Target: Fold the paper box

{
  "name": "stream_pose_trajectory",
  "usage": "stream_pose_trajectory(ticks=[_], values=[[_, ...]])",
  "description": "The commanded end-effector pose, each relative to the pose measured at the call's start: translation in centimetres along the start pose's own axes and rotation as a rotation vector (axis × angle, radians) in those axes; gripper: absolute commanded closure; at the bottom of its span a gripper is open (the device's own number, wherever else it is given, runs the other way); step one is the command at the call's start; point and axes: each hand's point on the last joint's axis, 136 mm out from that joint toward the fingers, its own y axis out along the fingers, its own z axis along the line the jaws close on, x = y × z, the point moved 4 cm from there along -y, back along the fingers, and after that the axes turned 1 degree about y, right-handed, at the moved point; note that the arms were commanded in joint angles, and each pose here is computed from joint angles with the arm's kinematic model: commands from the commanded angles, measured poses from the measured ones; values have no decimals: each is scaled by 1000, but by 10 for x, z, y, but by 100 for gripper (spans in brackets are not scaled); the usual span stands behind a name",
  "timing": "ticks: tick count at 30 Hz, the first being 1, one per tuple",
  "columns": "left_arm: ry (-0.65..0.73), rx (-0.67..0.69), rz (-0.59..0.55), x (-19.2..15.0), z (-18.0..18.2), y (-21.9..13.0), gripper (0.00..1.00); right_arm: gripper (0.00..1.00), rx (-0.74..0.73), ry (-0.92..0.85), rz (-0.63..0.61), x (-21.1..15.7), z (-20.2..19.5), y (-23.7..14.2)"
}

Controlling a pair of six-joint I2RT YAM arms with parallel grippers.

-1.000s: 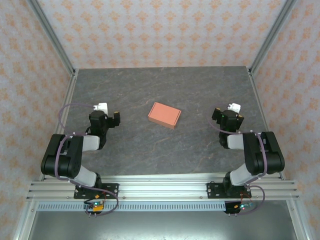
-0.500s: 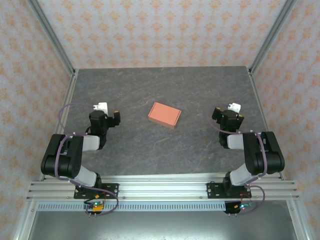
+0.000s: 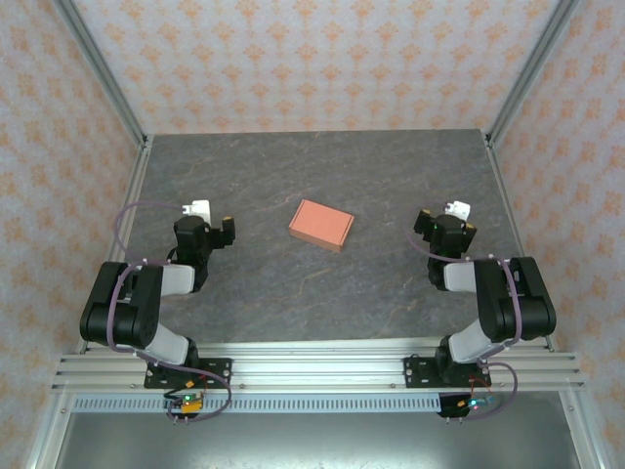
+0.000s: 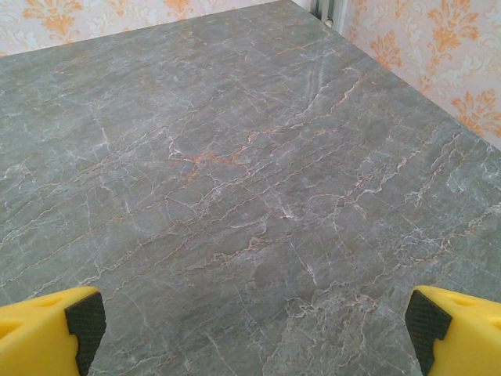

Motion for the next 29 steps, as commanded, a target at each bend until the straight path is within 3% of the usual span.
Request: stream_pose_trajectory(ticks=[1,29], values=[[11,9,-60,17,-1,0,0,1,53,-15,-12,5,8,-1],[13,10,-57,17,-1,0,0,1,88,-24,-1,5,12,0]])
